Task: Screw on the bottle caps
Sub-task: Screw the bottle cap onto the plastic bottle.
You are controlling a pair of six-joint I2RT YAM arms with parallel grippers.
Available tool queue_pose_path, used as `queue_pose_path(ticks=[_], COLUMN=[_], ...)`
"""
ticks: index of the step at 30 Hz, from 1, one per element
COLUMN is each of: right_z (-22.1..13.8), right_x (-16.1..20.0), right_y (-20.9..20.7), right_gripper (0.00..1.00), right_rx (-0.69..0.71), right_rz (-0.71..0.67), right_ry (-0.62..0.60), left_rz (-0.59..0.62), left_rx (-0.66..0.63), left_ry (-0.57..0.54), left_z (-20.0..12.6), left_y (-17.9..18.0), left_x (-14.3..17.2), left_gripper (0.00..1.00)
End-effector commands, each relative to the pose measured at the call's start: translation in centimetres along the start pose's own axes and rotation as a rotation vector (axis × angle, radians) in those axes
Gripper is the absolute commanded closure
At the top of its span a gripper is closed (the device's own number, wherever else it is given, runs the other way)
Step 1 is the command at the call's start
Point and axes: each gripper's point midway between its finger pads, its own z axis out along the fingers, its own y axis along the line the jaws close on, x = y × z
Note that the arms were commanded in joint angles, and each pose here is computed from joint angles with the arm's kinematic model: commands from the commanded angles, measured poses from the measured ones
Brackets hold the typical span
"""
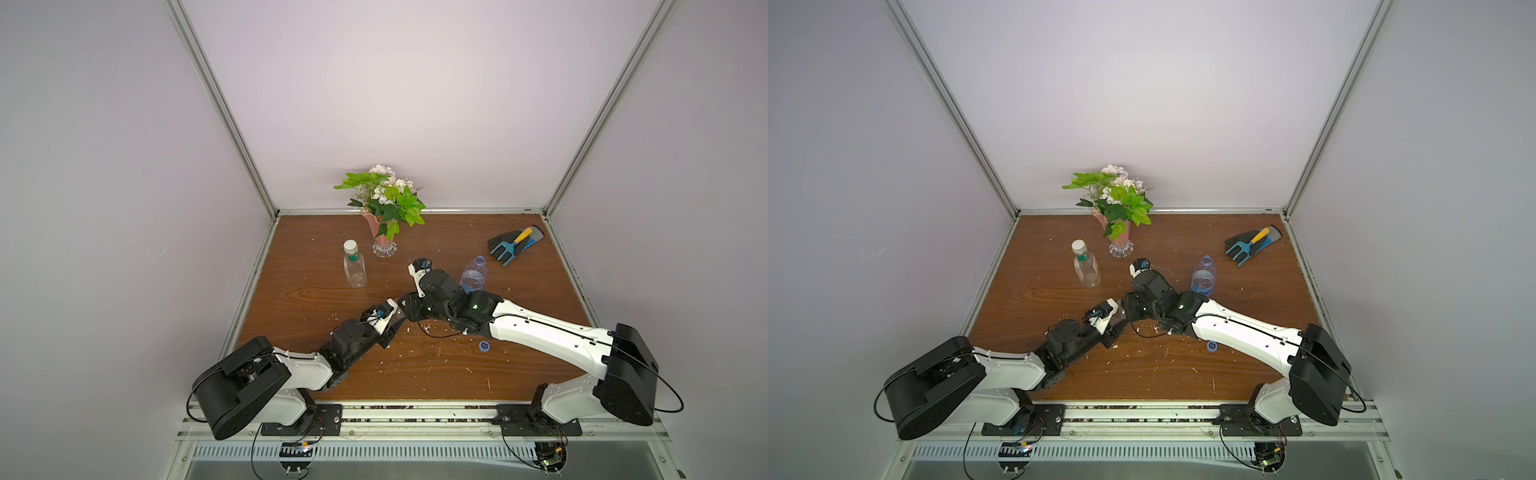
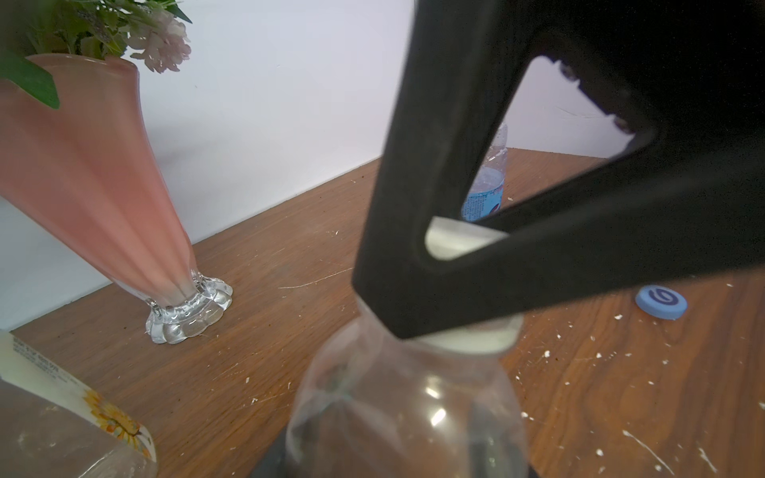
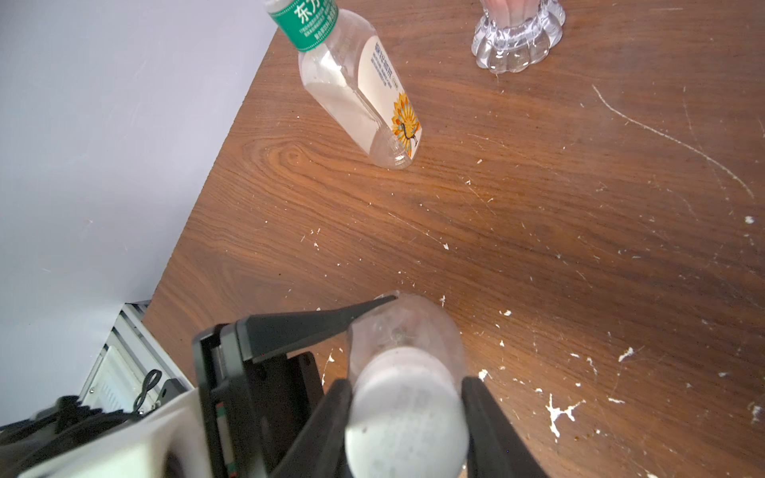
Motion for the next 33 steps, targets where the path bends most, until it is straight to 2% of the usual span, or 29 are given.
queue_pose_path(ticks=[1,8,14,20,25,29,31,33], right_z=[0.2,0.1,-1.0,-3.1,-5.8,-8.9,-10.8,-12.5], right_x=[2.4,2.3,1.0,-1.0,-3.1,-5.0,-5.6,-4.9], right_y=[-0.5,0.9,1.7,2.0,1.7,1.4,2.2,3.5], right_gripper=[1.00,0.75,0.53,0.37,0.19,0.11,0.11,0.12], right_rx=[0.019,-0.050,-0.072,-0.077,-0.062,-0.043,-0.083,-0.164], right_rz=[0.037,0.019,0.015,0.007,-0.026,-0.171,-0.324,-0.558], right_ry=[0.087,0.095,0.055,-0.025,-0.125,-0.223,-0.275,-0.312], left_rz=[-0.016,-0.004,-0.017,-0.031,-0.035,-0.024,-0.015,-0.007], left_rx=[-0.104,-0.044,-0.014,-0.006,0.018,0.088,0.158,0.241], left_ry=[-0.107,-0.088,-0.042,-0.017,-0.008,-0.001,0.002,-0.004], left_z=[0.6,0.8,1.3,1.6,1.5,1.2,1.0,0.5], left_y=[2.0,1.0,0.4,0.2,-0.2,-1.0,-1.8,-2.8], left_x=[-3.5,-3.0,-2.0,-1.3,-1.0,-1.0,-1.0,-1.2], left_gripper=[0.84,0.85,0.87,0.88,0.89,0.89,0.88,0.88])
